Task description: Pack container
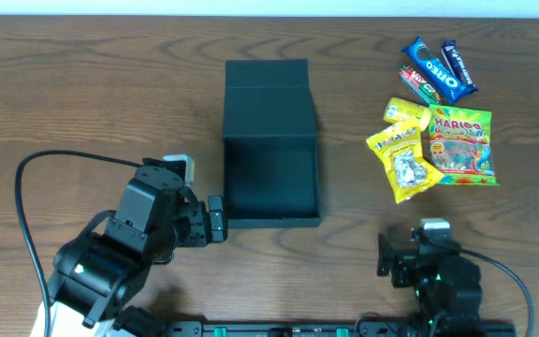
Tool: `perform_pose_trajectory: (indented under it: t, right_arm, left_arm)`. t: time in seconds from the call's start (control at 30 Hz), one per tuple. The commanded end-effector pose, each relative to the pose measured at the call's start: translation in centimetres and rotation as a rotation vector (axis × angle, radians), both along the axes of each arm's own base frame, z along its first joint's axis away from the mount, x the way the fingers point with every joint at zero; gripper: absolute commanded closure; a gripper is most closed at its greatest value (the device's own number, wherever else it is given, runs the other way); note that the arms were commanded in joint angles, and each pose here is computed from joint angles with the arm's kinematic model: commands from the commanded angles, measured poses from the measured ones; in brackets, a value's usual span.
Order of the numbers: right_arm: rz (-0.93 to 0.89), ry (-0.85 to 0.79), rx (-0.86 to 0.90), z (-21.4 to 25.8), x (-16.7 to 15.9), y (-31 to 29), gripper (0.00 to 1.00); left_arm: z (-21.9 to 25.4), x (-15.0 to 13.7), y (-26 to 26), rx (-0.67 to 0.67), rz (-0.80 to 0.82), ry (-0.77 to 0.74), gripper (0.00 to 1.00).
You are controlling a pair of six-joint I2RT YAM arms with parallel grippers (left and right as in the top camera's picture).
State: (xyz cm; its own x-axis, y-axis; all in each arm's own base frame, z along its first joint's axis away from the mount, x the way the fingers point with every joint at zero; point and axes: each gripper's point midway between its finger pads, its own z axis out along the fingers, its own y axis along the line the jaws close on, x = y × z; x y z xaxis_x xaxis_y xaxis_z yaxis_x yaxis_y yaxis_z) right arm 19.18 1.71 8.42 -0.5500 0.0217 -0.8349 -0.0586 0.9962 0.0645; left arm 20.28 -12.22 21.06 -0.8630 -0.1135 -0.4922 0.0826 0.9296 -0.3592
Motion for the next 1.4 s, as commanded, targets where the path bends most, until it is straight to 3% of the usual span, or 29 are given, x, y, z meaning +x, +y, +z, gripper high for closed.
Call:
perform_pose_trajectory:
  t: [0.0,0.1,0.17,0.43,0.57,0.7,0.97,1.1,1.27,1.37]
  right_arm:
    - [0.057,-0.102,0.247,3.1,1.1,3.0,0.01]
    - [0.099,-0.144,0.658,7.4,1.4,6.2,0.01]
    - [0.102,-0.089,0.795,7.7,1.0,7.2,0.01]
    - [0.086,-0.121,0.86,9.0,1.4,7.1,0.01]
    - [0.269,-0.387,0.809,15.4,1.4,7.8,0.01]
    - [0.263,-0.458,0.766,17.4,2.8,7.4,0.01]
    - [0.279,-0.321,0.501,19.3,9.9,7.7,0.01]
    - [0.245,-0.175,0.291,19.5,15.3,6.7,0.01]
    - [0.06,0.013,0.017,18.7,21.0,1.7,0.01]
    - [-0.07,0.079,-0.044,18.6,24.0,-2.0,0.01]
  left_arm:
    - [0.8,-0.2,-0.5,-0.021,-0.036,-0.011,0.05]
    - [0.9,-0.2,-0.7,-0.031,-0.043,-0.011,0.05]
    - [0.9,-0.2,-0.7,-0.031,-0.043,-0.011,0.05]
    - [0.9,-0.2,-0.9,-0.037,-0.047,-0.008,0.04]
    - [1.1,-0.3,-1.3,-0.058,-0.062,-0.008,0.05]
    - [1.1,-0.5,-1.7,-0.077,-0.079,0.002,0.05]
    - [1.1,-0.5,-1.7,-0.077,-0.079,0.003,0.05]
    - [1.1,-0.5,-1.7,-0.076,-0.079,0.003,0.05]
    - [1.0,-0.4,-1.7,-0.073,-0.077,0.002,0.05]
    - [0.8,-0.3,-1.7,-0.067,-0.074,0.01,0.05]
